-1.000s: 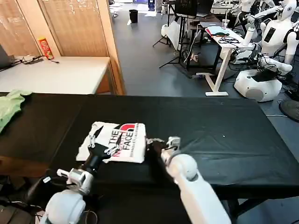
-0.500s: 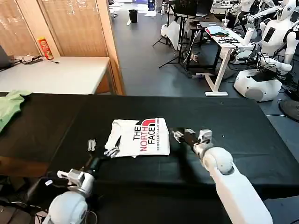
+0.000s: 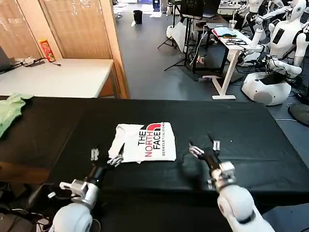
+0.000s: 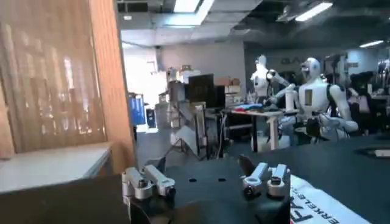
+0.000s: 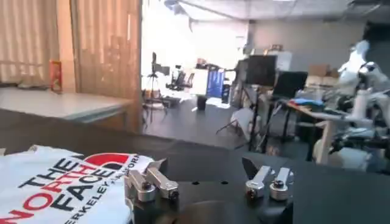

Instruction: Fold and organize the clothes.

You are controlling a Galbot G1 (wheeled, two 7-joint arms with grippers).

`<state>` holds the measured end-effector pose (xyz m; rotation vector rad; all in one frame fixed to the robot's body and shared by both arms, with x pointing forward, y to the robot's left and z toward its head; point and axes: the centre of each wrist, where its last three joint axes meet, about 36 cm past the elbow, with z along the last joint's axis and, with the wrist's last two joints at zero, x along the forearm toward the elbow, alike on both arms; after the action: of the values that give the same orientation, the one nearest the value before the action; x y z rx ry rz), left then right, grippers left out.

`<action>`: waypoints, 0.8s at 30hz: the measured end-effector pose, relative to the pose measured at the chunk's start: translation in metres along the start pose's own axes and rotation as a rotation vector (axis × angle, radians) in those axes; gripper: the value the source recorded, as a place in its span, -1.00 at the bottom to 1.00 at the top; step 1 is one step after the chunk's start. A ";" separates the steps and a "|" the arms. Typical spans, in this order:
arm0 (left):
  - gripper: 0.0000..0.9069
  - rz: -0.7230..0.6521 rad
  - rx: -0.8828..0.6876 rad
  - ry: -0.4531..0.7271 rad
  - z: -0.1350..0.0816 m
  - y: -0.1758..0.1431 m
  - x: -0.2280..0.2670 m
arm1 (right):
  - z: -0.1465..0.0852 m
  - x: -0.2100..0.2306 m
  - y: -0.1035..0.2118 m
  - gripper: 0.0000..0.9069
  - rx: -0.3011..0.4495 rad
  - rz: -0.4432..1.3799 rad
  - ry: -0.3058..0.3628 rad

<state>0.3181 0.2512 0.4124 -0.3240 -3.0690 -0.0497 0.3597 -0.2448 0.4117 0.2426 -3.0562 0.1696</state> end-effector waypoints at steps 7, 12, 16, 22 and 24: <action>0.94 0.016 0.020 0.066 -0.005 -0.011 0.040 | 0.001 0.076 -0.002 0.94 0.000 0.083 -0.036; 0.94 0.012 0.024 0.128 -0.007 -0.016 0.074 | -0.004 0.123 -0.005 0.94 0.036 0.159 -0.021; 0.94 -0.016 0.016 0.160 -0.011 -0.015 0.098 | -0.013 0.154 0.000 0.94 0.031 0.197 0.030; 0.94 -0.051 0.011 0.253 -0.016 -0.010 0.120 | -0.029 0.186 0.009 0.94 0.018 0.255 0.129; 0.94 -0.056 0.015 0.276 -0.019 -0.009 0.125 | -0.035 0.193 0.012 0.94 0.006 0.274 0.157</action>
<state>0.1954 0.2676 0.4384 -0.2106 -2.8025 -0.0677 0.1701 -0.2587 0.4600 -0.1824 -2.9179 0.2020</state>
